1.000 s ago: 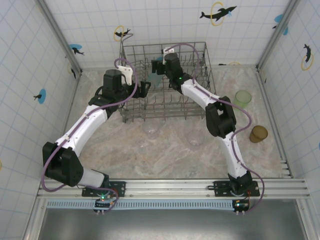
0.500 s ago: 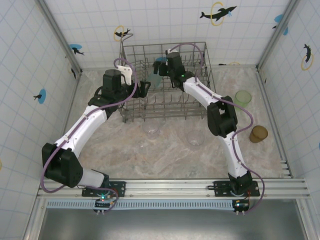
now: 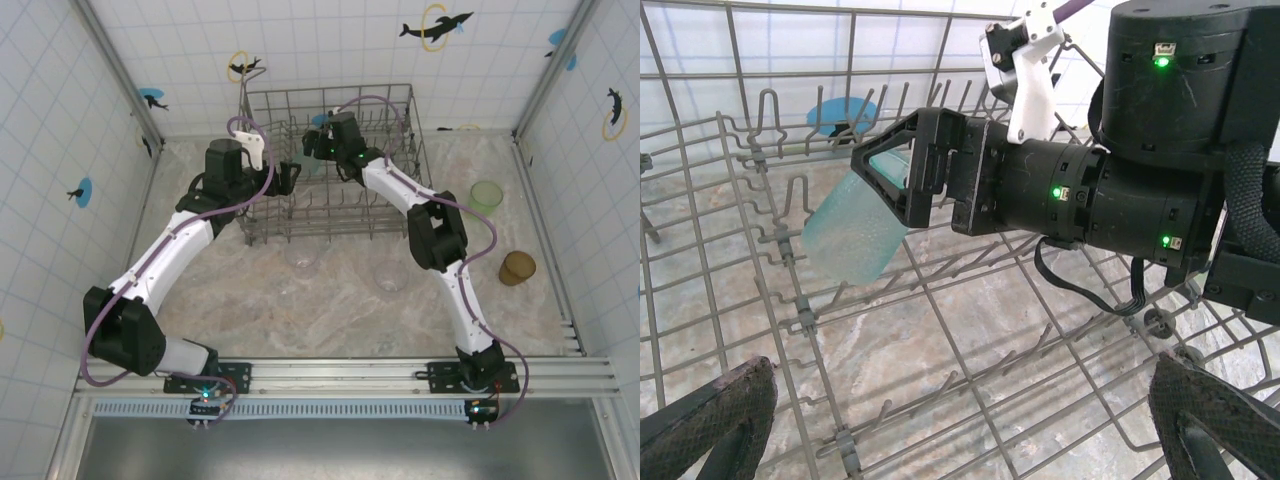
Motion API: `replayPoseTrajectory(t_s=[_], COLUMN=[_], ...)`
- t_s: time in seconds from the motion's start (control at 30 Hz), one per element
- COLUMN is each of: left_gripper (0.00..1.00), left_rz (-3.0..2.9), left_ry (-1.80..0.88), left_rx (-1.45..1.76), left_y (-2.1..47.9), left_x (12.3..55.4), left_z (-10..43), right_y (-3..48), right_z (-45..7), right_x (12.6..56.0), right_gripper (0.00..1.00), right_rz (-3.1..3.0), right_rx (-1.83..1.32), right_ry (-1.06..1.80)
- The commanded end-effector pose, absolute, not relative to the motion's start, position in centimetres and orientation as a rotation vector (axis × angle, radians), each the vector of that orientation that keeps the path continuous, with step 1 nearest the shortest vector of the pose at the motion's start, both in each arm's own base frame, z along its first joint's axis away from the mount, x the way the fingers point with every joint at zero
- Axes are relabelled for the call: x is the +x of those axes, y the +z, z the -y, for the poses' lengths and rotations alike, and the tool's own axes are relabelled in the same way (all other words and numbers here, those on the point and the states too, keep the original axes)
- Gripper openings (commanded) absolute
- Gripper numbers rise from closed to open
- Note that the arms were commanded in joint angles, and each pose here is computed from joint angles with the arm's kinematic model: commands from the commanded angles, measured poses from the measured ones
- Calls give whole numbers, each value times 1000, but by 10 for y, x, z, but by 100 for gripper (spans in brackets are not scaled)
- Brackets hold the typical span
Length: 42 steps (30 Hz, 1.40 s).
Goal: Load the cups into the dish rack
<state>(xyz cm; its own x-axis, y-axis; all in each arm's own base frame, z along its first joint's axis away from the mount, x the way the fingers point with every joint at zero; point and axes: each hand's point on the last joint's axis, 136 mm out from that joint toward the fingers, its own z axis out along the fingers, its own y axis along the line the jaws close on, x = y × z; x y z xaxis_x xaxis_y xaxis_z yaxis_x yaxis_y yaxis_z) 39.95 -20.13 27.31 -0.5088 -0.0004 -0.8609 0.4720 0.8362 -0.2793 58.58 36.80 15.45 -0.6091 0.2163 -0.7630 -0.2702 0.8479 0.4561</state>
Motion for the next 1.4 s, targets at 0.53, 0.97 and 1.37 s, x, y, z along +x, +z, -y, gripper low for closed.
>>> replayPoseTrajectory(t_s=[0.53,0.97,1.37], left_gripper=[98,98,98], left_rz=[-2025,-2024,-2014], left_ry=[-613,-614,-615], left_rx=[325,326,327], left_y=[276,276,280], left_x=[399,399,398], left_z=[199,199,198], right_y=[135,170,270], right_z=[-392,-395,-391], right_x=[596,597,589], right_gripper=[77,49,45], right_rz=[-2105,-2030,-1813], right_rx=[-13,-28,-85], right_ry=[779,825,748])
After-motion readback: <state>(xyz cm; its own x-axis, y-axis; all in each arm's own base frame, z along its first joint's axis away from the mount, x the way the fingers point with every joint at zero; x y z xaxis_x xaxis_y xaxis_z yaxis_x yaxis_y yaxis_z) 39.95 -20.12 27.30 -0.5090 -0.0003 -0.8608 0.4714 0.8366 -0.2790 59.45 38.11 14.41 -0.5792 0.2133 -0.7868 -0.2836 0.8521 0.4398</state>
